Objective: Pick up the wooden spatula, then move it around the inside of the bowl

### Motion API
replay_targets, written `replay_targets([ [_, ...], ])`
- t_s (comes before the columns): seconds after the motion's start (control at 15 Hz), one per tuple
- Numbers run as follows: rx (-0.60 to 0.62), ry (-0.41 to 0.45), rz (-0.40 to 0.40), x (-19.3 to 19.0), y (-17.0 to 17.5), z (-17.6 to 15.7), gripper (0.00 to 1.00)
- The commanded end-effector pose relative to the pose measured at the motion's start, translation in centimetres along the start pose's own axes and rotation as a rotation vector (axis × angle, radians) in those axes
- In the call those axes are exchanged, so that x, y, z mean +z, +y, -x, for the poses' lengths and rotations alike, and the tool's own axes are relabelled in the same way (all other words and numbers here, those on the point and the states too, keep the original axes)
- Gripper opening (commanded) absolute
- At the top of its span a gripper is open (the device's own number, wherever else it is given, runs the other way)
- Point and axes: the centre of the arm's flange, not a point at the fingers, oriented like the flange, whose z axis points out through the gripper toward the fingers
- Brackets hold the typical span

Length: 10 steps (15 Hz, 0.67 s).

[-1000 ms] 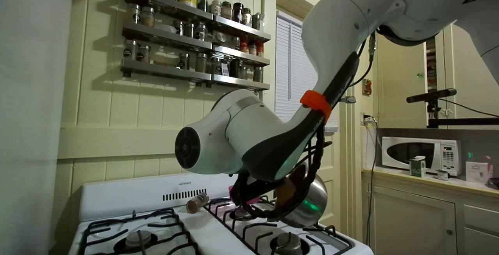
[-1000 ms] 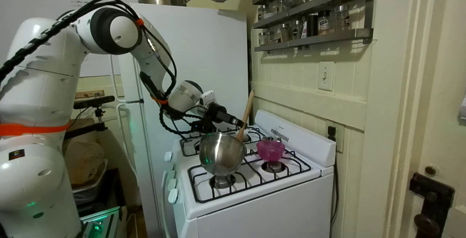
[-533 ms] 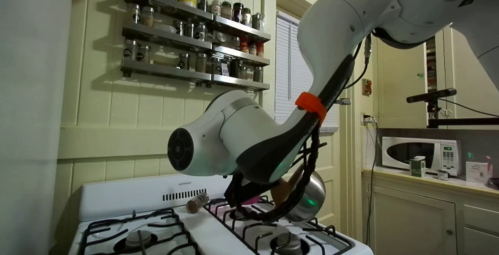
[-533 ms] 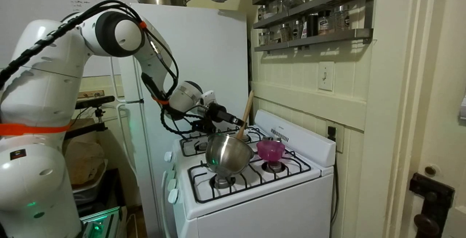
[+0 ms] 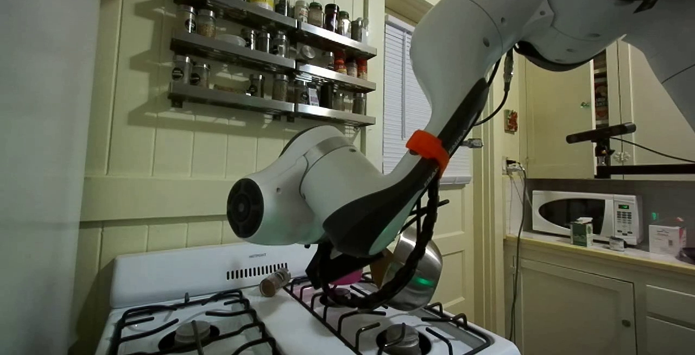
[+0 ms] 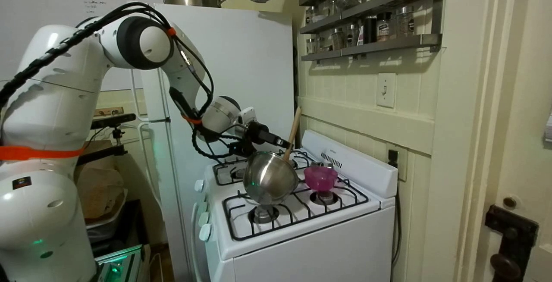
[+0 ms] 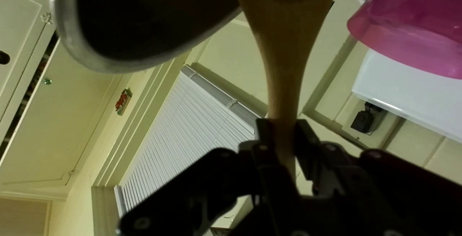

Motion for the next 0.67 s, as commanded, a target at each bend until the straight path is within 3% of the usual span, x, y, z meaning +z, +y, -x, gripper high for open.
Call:
replay_targets([
  [0.0,0.005,0.013,-0.036,-0.2,-1.1,-0.1,0.05],
  [0.6,0.011,0.044,-0.091,-1.1,-2.3,-0.9,0.05],
])
